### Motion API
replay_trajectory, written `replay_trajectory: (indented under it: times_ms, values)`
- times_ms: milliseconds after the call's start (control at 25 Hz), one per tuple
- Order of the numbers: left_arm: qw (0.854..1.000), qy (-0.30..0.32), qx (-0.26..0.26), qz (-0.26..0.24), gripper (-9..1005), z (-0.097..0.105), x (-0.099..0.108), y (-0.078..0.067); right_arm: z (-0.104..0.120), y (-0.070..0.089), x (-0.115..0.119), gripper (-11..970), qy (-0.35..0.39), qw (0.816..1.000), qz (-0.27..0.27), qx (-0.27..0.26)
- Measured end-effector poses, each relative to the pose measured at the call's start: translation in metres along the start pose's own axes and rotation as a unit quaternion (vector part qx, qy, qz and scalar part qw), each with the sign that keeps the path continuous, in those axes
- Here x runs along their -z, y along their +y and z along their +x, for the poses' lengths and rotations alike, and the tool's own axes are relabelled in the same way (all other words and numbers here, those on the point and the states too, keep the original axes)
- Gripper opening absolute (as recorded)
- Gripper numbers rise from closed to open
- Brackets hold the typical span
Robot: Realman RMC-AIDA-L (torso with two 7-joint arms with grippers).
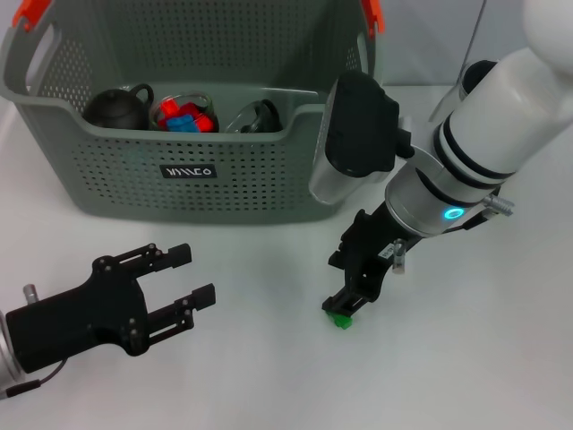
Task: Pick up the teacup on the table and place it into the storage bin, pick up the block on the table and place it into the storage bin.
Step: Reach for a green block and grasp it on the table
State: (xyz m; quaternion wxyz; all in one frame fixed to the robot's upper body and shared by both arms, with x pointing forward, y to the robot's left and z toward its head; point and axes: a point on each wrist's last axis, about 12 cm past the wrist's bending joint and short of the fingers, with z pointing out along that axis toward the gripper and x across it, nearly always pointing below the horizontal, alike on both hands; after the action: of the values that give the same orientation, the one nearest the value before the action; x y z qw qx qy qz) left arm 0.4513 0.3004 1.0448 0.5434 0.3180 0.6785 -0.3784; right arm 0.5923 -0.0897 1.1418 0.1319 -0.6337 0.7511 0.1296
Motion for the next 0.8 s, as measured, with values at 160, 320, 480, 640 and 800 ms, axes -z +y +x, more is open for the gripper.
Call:
replay_trajectory:
  times_ms: [160,320,480,640,800]
  values:
    - [1.0,0.0,-0.001,0.001,630,0.0,0.0,0.0,0.001,0.001,-0.001,607,0.003,1.0,-0.003,-0.01]
    - [1.0,0.0,-0.001,0.001,630,0.0,-0.001,0.001,0.005,0.002,-0.006,597,0.01,0.999,-0.009,-0.036]
    - [1.0,0.001,-0.001,0.0,630,0.0,-0.001,0.001,0.007,0.004,-0.013,586,0.024,0.998,-0.009,-0.056]
    - [1.0,0.003,-0.001,-0.004,630,0.0,-0.001,0.001,0.008,0.007,-0.018,575,0.032,0.998,-0.002,-0.058]
    - [1.0,0.004,0.0,-0.005,630,0.001,-0.001,0.001,0.008,0.01,-0.024,565,0.04,0.998,0.003,-0.052]
